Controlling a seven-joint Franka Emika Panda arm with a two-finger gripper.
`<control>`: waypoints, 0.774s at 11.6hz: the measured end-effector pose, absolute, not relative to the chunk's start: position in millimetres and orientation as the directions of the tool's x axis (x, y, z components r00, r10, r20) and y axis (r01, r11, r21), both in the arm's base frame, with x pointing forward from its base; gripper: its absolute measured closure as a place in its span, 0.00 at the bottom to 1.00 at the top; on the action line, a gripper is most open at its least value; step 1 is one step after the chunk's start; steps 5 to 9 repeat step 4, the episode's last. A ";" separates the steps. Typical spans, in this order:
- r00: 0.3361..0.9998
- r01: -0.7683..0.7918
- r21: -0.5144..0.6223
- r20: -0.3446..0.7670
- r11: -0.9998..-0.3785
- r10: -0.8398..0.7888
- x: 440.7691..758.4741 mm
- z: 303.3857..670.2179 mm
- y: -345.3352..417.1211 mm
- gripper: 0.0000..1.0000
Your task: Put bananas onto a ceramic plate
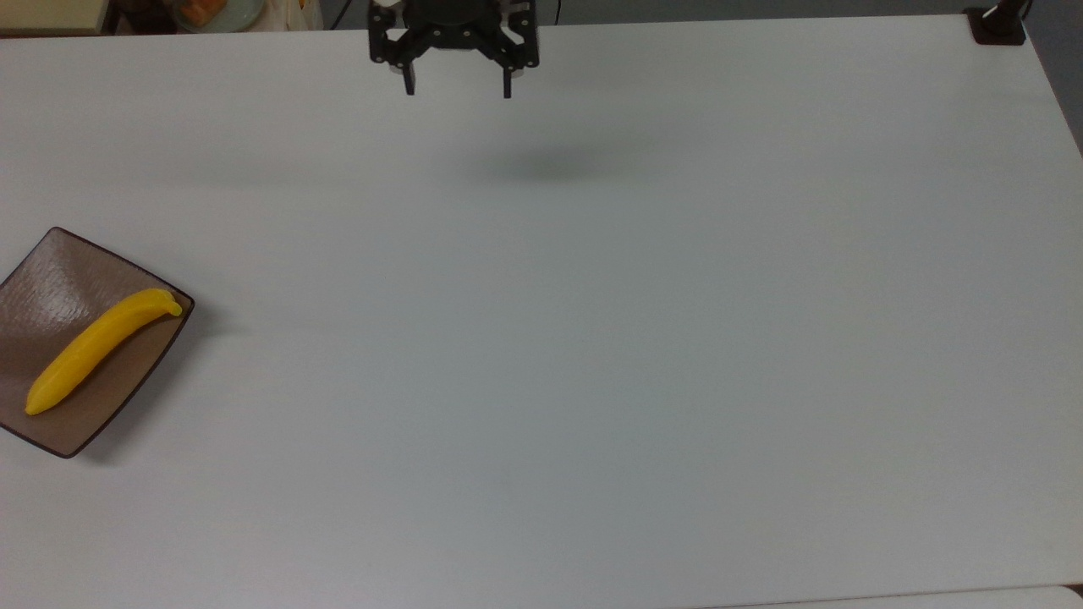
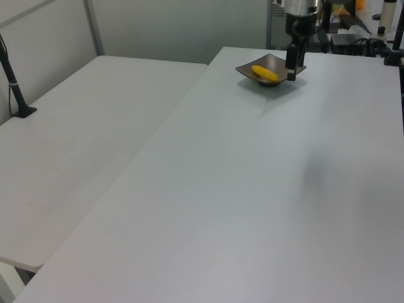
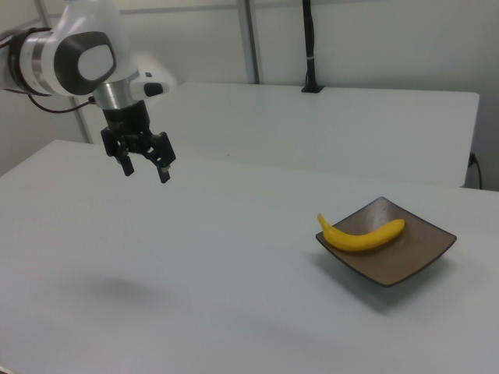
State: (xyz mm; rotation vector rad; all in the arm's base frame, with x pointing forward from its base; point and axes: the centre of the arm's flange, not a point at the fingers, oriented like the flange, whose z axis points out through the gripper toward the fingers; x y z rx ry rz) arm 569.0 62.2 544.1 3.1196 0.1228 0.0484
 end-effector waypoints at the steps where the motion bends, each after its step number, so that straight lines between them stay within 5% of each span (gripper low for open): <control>1: 0.996 0.089 0.021 0.029 -0.996 0.090 570.3 543.6 51.3 0.00; 9: 0.995 0.091 0.022 0.029 -0.996 0.092 570.8 543.8 44.5 0.00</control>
